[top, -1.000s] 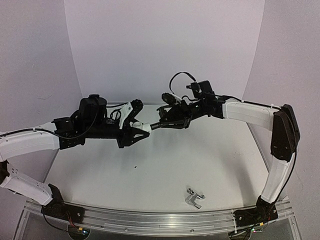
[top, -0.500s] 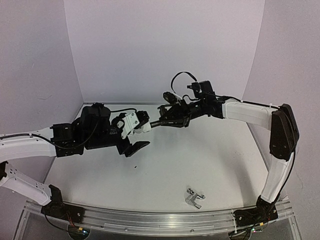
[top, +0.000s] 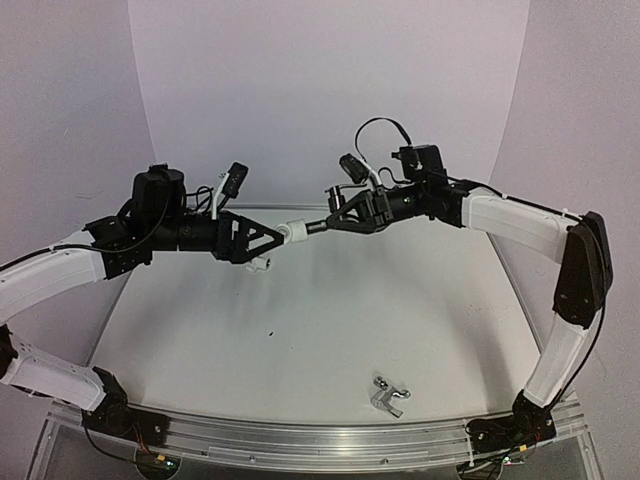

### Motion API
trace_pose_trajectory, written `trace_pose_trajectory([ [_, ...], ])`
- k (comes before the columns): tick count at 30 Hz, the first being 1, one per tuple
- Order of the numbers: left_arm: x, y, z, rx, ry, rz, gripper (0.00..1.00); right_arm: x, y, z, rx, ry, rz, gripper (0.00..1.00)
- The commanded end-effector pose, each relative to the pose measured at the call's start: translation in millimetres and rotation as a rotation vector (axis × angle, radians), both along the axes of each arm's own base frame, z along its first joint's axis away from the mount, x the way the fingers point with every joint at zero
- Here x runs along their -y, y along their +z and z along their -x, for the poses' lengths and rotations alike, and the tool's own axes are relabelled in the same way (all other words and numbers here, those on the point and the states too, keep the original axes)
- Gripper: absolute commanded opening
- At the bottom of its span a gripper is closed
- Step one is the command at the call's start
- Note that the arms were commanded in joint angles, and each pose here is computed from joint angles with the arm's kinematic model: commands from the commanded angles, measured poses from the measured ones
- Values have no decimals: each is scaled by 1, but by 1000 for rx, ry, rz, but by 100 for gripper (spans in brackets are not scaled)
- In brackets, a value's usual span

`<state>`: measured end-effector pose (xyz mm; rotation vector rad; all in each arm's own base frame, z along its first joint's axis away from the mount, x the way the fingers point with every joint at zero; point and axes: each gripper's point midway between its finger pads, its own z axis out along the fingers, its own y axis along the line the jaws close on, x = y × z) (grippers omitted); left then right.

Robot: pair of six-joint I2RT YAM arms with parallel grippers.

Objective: Install the water faucets

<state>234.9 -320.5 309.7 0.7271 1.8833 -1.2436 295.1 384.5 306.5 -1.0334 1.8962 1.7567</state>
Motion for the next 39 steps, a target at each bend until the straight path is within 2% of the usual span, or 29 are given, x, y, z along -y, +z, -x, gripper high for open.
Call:
trace_pose_trajectory([
  [1,12,28,31,-224,-232,199,100,10,69,13,257,-2,-130,0],
  [4,21,29,35,-300,-317,257,100,10,70,13,266,-6,-131,0],
  [9,28,28,34,-328,-369,300,99,9,69,16,263,-2,-128,0],
  [19,33,33,28,-320,-379,308,85,0,59,29,238,23,-113,0],
  [23,34,36,26,-306,-376,310,74,-3,56,32,228,24,-106,0],
  [26,34,37,25,-289,-369,311,61,-3,53,32,212,24,-100,0],
  [30,32,36,23,-264,-347,303,52,-2,51,34,189,25,-94,0],
  [39,20,41,20,-37,-249,239,30,-9,36,20,35,-27,-40,0],
])
